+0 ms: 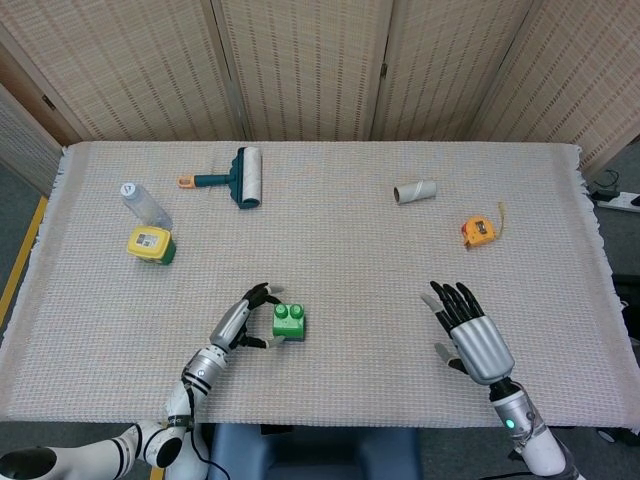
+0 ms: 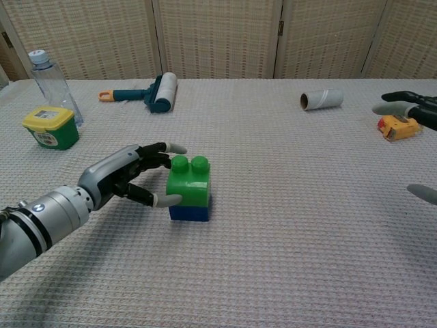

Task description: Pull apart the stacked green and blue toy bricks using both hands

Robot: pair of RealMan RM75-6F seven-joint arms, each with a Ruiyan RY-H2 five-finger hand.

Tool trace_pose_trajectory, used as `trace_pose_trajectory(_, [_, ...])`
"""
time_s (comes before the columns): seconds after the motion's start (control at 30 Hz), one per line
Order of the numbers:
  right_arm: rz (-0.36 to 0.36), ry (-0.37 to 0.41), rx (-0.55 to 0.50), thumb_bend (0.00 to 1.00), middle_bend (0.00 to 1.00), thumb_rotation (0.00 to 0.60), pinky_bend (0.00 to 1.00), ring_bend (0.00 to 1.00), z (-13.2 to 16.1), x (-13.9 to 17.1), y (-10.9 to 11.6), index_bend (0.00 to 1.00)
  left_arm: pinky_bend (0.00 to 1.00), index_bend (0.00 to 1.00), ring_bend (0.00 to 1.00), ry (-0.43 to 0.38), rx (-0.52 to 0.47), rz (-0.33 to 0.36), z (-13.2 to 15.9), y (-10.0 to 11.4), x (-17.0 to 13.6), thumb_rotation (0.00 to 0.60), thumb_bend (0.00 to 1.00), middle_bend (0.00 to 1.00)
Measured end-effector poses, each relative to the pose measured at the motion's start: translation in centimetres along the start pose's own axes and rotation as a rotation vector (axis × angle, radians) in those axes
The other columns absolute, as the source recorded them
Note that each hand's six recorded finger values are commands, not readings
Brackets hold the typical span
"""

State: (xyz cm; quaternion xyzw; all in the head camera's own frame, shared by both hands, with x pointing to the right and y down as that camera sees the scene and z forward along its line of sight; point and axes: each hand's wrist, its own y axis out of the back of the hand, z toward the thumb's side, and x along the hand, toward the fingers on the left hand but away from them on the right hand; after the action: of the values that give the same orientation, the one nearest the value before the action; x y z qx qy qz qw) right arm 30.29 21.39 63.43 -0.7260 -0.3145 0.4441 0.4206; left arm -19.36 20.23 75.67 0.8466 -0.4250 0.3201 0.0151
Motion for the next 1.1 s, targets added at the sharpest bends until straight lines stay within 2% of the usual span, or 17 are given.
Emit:
trace_pose_trajectory(0.1, [0.003,0.0,0.0,0.37,0.0,0.6,0.0,0.0,0.0,0.0,-0.1,0.0,0.0,0.32,0.15,-0.004,-0.026,0.004,0.1,0.0,-0.1,0.6,0.32,0.69])
trace_pose_trajectory(0.2, [0.005,-0.003,-0.003,0.37,0.0,0.6,0.0,0.0,-0.1,-0.1,0.0,0.0,0.0,0.46,0.23,-0.015,-0.037,0.029,0.2,0.2,-0.2,0.6,0.35,0.78])
trace_pose_trajectory(0.33, [0.008,-0.004,-0.005,0.37,0.0,0.6,0.0,0.0,-0.2,-0.1,0.0,0.0,0.0,0.55,0.26,-0.035,-0.044,0.07,0.4,0.5,-0.4,0.6,0.39,0.82])
trace_pose_trajectory(0.43, [0.012,-0.002,-0.005,0.37,0.0,0.6,0.0,0.0,-0.1,-0.1,-0.1,0.0,0.0,0.6,0.28,-0.04,-0.051,0.076,0.5,0.5,-0.5,0.6,0.4,0.84])
trace_pose_trajectory(0.6, [0.023,-0.003,-0.004,0.37,0.0,0.6,0.0,0.0,-0.1,-0.2,-0.4,0.0,0.0,0.62,0.29,-0.055,-0.053,0.079,0.7,0.7,-0.9,0.6,0.42,0.86])
trace_pose_trajectory(0.83, [0.082,0.012,-0.014,0.37,0.0,0.6,0.0,0.0,0.1,-1.0,-1.9,0.0,0.0,0.63,0.3,-0.069,-0.135,0.061,1.5,1.0,-2.2,0.6,0.43,0.86])
trace_pose_trajectory(0.97, [0.128,0.036,-0.09,0.37,0.0,0.6,0.0,0.0,0.5,-2.0,-3.0,0.0,0.0,0.63,0.31,-0.069,-0.188,0.061,2.2,1.2,-2.9,0.6,0.43,0.86])
trace_pose_trajectory(1.1, [0.178,0.067,-0.221,0.37,0.0,0.6,0.0,0.0,1.1,-3.3,-4.3,0.0,0.0,0.63,0.31,-0.078,-0.247,0.089,3.0,1.9,-2.9,0.6,0.43,0.86])
